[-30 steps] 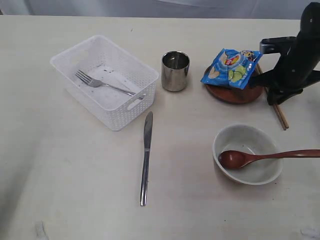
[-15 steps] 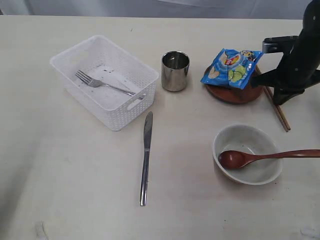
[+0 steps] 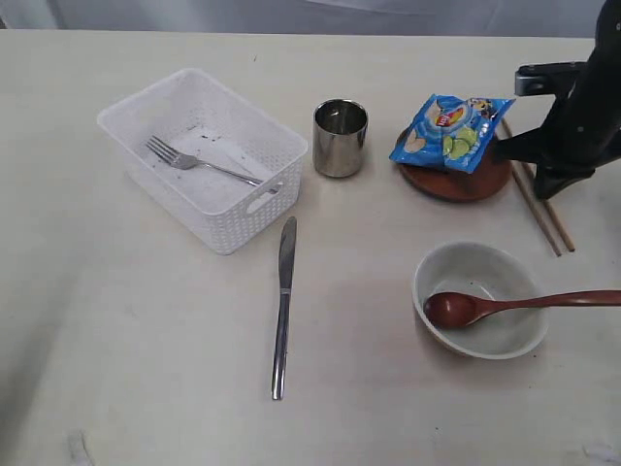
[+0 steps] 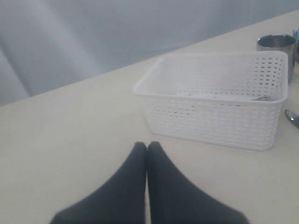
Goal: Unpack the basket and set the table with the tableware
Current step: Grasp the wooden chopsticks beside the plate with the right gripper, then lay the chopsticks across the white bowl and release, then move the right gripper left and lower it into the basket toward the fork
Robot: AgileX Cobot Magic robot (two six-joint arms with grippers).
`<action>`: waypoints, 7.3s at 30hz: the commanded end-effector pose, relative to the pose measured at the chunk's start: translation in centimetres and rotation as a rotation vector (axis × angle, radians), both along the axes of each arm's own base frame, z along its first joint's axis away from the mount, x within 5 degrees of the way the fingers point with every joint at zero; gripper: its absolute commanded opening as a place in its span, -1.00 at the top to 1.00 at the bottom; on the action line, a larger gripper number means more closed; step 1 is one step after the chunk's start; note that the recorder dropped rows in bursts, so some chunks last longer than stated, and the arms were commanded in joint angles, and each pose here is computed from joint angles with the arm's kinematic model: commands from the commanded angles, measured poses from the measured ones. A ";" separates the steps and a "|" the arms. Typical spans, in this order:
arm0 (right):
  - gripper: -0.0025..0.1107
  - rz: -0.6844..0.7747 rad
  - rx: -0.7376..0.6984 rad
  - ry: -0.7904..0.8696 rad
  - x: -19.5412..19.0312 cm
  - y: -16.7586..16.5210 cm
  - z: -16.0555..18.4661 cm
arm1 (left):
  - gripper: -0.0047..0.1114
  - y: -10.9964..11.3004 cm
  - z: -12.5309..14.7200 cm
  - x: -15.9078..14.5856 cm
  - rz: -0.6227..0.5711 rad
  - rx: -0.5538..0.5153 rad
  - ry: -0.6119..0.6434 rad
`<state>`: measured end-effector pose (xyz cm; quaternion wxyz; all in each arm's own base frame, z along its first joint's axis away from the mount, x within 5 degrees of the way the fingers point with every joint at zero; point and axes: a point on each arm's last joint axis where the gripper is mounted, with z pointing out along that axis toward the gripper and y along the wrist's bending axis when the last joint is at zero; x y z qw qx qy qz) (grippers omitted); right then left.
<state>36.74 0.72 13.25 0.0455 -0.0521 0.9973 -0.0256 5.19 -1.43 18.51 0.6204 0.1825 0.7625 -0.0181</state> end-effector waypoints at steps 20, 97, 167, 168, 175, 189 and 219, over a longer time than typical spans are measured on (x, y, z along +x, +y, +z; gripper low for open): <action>0.84 0.063 -0.057 0.036 1.6 -0.5 -2.5 | 0.92 0.0 -0.1 0.0 -0.006 -0.008 0.006; 0.96 -0.045 0.161 0.082 -16.1 9.2 4.7 | 0.92 0.0 -0.1 0.0 -0.006 -0.008 0.006; 0.14 0.680 0.330 -0.162 0.6 33.8 10.4 | 0.92 0.0 -0.1 0.0 -0.006 -0.008 0.006; 0.14 0.690 0.321 -0.162 0.9 34.0 9.7 | 0.92 0.0 -0.1 0.0 -0.006 -0.008 0.006; 0.14 0.894 0.249 -0.142 1.3 35.0 6.2 | 0.92 0.0 -0.1 0.0 -0.006 -0.008 0.006; 0.14 1.032 0.149 -0.081 0.6 36.3 1.6 | 0.92 0.0 -0.1 0.0 -0.006 -0.008 0.006; 0.32 1.006 0.173 -0.195 0.9 37.1 4.1 | 0.92 -0.1 -0.1 0.0 -0.006 -0.010 0.007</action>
